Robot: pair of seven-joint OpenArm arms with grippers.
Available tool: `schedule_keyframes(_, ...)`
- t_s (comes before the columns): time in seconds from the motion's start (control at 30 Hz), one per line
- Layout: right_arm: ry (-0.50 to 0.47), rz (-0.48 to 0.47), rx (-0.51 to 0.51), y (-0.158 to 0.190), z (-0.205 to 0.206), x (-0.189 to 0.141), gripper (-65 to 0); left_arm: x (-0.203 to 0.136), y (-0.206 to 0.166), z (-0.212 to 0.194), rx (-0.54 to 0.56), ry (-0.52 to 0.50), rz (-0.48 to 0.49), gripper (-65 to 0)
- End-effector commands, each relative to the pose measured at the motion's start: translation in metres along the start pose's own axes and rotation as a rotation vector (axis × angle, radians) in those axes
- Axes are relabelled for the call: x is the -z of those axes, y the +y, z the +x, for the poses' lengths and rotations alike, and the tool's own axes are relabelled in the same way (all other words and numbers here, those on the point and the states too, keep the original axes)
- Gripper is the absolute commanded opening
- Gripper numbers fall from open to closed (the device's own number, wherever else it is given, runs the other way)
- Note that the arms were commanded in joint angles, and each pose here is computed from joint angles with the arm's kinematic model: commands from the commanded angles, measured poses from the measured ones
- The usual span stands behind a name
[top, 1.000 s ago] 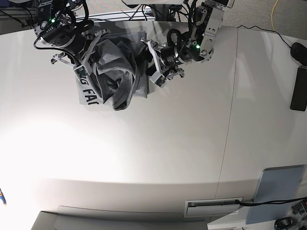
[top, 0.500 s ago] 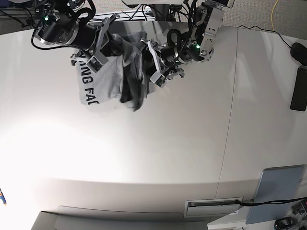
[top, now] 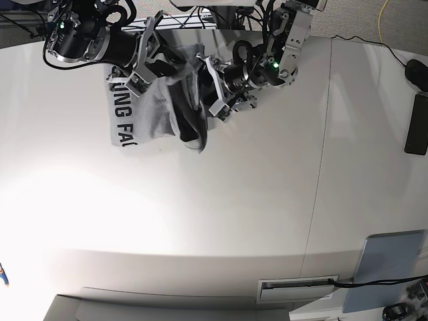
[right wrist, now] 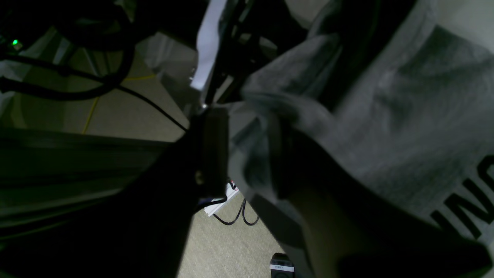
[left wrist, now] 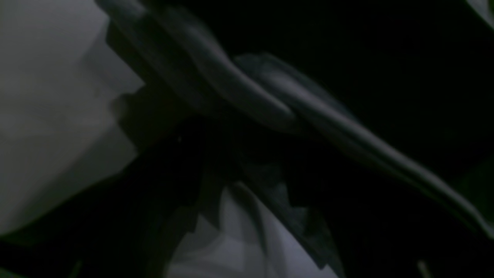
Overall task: Fold the T-shirt properly
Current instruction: 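Press the folded bundle down with the right gripper while the left gripper holds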
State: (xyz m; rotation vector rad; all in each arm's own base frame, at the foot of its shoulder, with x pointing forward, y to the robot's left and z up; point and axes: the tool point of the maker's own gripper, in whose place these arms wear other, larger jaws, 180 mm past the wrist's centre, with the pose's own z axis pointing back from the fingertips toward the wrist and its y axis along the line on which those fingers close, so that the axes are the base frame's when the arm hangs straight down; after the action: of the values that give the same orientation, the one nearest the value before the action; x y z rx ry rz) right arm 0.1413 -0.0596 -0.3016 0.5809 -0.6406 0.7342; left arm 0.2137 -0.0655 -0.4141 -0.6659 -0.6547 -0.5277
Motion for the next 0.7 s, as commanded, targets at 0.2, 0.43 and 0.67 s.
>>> schedule_keyframes(0.2,-0.045,-0.097,-0.030,-0.027,0.012,-0.021,-46.1,-0.016,0.000,0.012,0.084,0.058,0.037,-31.5)
schedule_keyframes(0.43,-0.102,-0.361,0.016,-0.089,0.022,-0.067,-46.1,-0.034,-0.006,0.043,0.149,-0.007,0.058,-31.5)
schedule_keyframes(0.67,-0.072,-0.248,0.008,-0.066,0.020,-0.044,-46.1,-0.039,-0.012,0.054,0.144,-0.047,0.046,-31.5)
